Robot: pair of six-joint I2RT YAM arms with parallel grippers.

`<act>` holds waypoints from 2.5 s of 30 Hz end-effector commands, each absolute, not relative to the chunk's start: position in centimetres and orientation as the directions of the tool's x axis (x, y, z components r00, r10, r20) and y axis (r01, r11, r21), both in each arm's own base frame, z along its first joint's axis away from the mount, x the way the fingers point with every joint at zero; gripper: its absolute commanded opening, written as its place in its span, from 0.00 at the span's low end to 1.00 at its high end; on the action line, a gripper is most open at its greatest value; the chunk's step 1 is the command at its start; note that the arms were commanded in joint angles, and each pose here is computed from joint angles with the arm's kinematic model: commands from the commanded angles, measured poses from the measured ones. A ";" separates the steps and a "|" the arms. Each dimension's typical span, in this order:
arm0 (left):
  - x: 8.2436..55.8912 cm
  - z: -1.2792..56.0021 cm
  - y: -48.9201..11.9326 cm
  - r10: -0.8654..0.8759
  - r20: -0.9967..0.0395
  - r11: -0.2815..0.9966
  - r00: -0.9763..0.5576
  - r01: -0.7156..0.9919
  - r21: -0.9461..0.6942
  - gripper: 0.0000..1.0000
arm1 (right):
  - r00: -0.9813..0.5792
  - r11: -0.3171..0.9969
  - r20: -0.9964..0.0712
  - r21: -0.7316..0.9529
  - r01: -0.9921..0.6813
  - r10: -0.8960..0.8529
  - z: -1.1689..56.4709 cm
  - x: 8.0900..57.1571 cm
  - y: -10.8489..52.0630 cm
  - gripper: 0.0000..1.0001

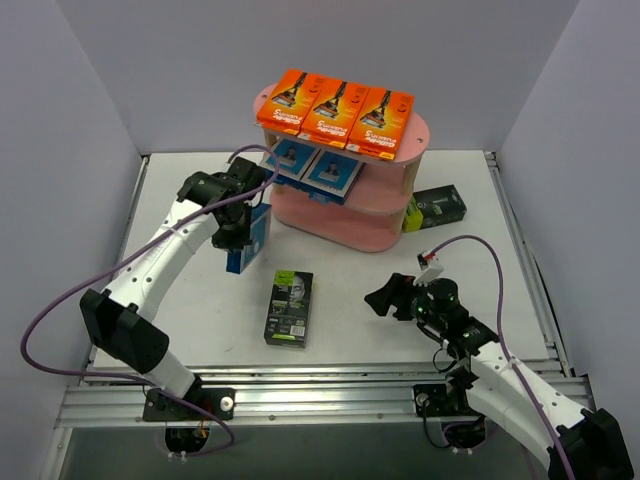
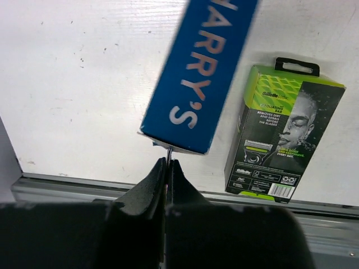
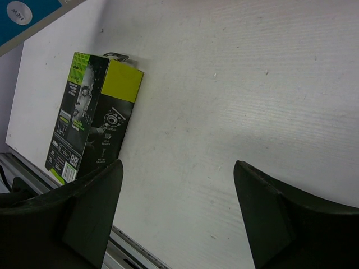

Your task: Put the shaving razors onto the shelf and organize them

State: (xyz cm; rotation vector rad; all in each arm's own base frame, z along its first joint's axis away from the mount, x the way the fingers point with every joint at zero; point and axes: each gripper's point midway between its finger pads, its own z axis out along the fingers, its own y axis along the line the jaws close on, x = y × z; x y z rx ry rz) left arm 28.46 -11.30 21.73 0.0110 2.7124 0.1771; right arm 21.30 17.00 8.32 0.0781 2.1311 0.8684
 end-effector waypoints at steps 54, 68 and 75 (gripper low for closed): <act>11.4 26.4 -19.0 0.680 -0.397 0.697 -0.616 0.712 0.089 0.02 | -0.018 0.250 -0.997 0.000 -0.968 -0.069 28.9 16.8 27.3 0.74; 10.2 27.7 -19.8 0.693 -0.474 0.621 -0.543 0.784 0.009 0.02 | -0.024 0.015 -0.994 0.022 -1.000 -0.109 26.1 12.3 29.9 0.72; 10.4 28.9 -20.5 0.678 -0.517 0.609 -0.523 0.793 -0.003 0.02 | -0.019 0.042 -0.990 0.013 -0.999 -0.140 25.4 12.5 30.2 0.73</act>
